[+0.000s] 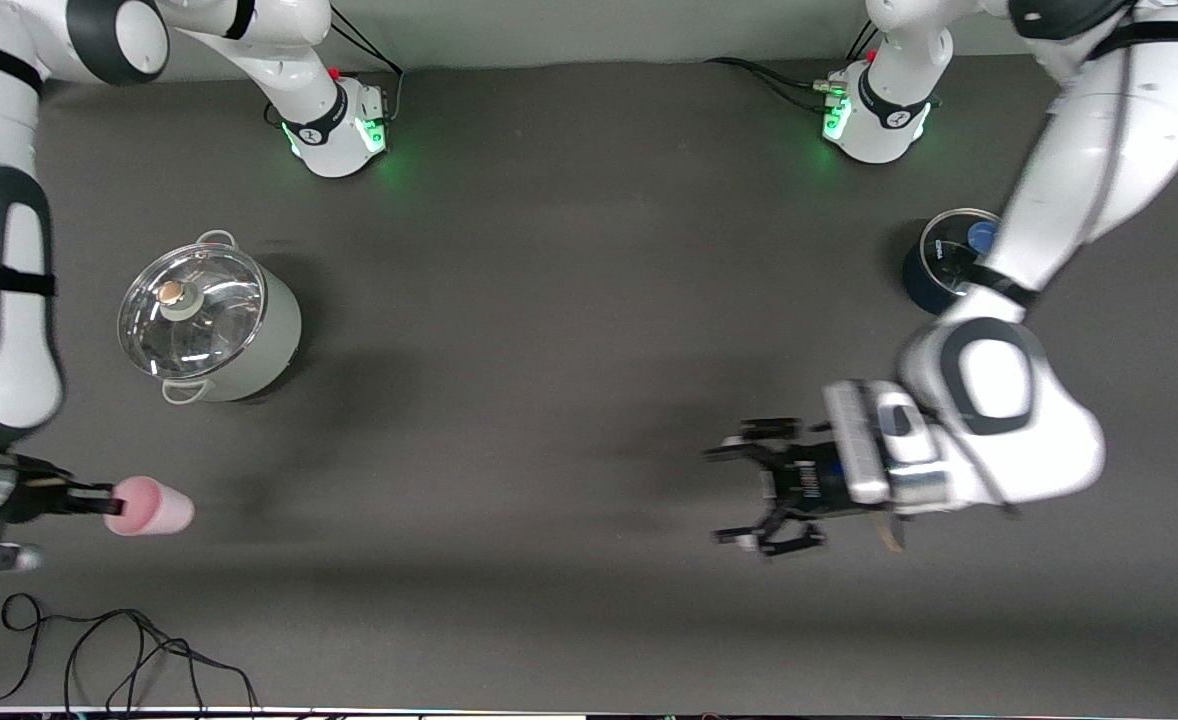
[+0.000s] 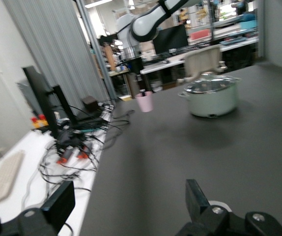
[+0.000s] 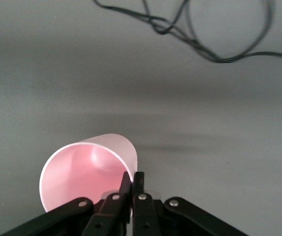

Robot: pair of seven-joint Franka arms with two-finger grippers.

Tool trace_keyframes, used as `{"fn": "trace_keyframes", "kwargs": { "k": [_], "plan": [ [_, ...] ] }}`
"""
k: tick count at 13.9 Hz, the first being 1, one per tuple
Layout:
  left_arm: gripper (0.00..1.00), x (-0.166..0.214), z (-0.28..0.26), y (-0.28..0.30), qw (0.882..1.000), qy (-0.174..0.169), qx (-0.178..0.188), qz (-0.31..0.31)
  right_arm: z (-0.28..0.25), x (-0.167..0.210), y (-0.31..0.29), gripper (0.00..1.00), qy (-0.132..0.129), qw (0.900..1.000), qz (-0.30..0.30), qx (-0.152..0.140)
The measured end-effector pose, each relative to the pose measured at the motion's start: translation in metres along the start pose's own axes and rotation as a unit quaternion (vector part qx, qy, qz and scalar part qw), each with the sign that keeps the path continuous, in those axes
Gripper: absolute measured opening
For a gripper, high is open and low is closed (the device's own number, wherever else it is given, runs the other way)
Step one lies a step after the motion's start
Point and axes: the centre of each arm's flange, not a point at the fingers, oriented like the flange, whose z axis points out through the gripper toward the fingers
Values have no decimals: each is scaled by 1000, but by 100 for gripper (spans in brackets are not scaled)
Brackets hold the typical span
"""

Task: Transfer pink cup from left to right arm

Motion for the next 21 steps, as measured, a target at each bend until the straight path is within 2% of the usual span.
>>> {"fn": "trace_keyframes", "kwargs": {
  "k": [3,5,7,9,11,12,14,16,18,21],
  "plan": [
    [100,3,-75,7,995,-24,-78,-51,45,4,-11,3,-16,1000,-2,5],
    [100,7,-106,16,988,-50,-119,-88,60,5,-8,3,-13,1000,0,2],
    [100,17,-135,28,975,-89,-160,-129,70,7,-5,3,-7,1000,1,0],
    [100,47,-164,41,955,-154,-188,-168,73,6,-4,3,-8,1000,1,0],
    [100,85,-186,59,925,-247,-211,-197,78,6,-4,17,-11,1000,2,0],
    [100,104,-193,66,909,-291,-213,-209,82,6,-4,18,-12,1000,2,0],
    [100,138,-206,77,877,-370,-201,-230,88,6,-2,18,-8,1000,2,-1],
    [100,165,-217,83,850,-434,-175,-243,88,7,-2,24,-6,1000,2,-2],
    [100,188,-221,87,822,-490,-141,-254,83,10,-2,42,1,1000,2,-3],
    [100,221,-208,92,763,-575,-77,-284,57,15,-5,71,12,1000,-1,-4]
  ]
}}
